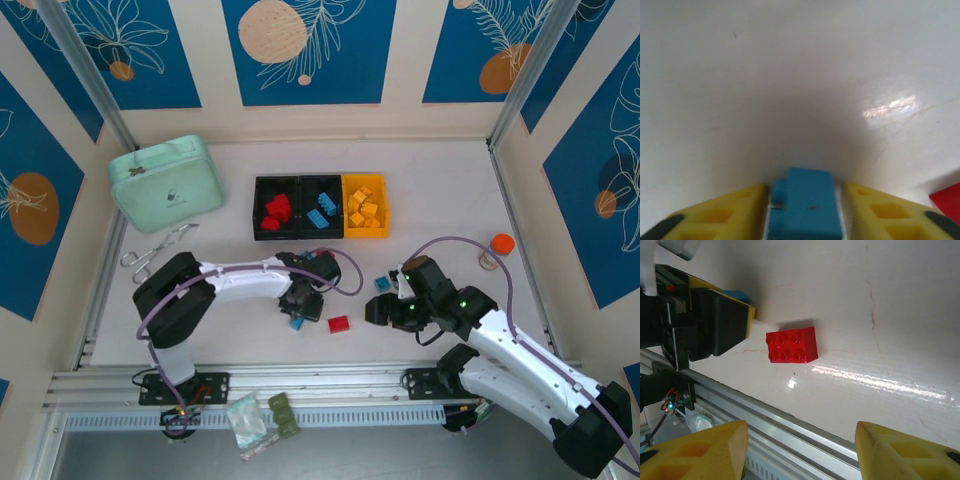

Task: Sort the legos into containers by color
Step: Pick up the lego from the middle-left of the table, then place the lego in the container.

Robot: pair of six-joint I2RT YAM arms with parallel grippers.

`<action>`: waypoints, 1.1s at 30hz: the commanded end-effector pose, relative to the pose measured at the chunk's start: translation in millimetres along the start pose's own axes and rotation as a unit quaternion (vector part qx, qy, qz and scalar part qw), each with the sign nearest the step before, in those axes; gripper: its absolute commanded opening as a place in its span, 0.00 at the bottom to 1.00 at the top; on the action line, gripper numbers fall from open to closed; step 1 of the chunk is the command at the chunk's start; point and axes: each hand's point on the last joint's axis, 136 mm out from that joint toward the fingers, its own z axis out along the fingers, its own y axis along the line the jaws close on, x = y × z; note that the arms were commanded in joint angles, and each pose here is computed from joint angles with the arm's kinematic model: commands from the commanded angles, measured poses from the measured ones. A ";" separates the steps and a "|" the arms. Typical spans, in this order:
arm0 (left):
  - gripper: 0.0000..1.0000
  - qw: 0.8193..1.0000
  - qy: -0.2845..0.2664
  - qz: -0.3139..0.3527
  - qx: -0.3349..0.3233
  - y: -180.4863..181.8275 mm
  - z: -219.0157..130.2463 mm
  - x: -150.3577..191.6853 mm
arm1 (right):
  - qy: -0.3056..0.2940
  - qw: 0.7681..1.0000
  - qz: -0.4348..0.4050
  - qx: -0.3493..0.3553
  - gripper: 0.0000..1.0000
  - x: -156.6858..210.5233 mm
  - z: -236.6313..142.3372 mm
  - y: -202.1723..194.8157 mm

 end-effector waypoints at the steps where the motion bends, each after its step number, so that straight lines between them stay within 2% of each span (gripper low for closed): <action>1: 0.35 1.000 0.019 0.005 -0.023 10.9 10.7 8.8 | -0.001 1.000 0.006 0.005 0.59 2.5 1.6 -4.4; 7: 0.25 1.000 0.004 0.007 -0.020 12.4 -4.0 4.6 | -0.003 1.000 0.006 0.008 0.59 1.0 1.1 -4.9; 13: 0.24 1.000 -0.023 0.005 -0.016 24.2 -32.6 -14.0 | -0.010 1.000 -0.001 0.002 0.59 -2.4 -1.6 -0.5; 22: 0.25 0.996 -0.085 -0.005 0.012 38.8 -80.8 -88.6 | -0.026 0.999 -0.015 -0.019 0.58 -18.6 -0.9 17.0; 33: 0.25 0.988 -0.140 -0.035 0.049 47.6 -106.7 -193.3 | -0.067 0.997 -0.022 -0.019 0.58 -46.4 -2.9 30.6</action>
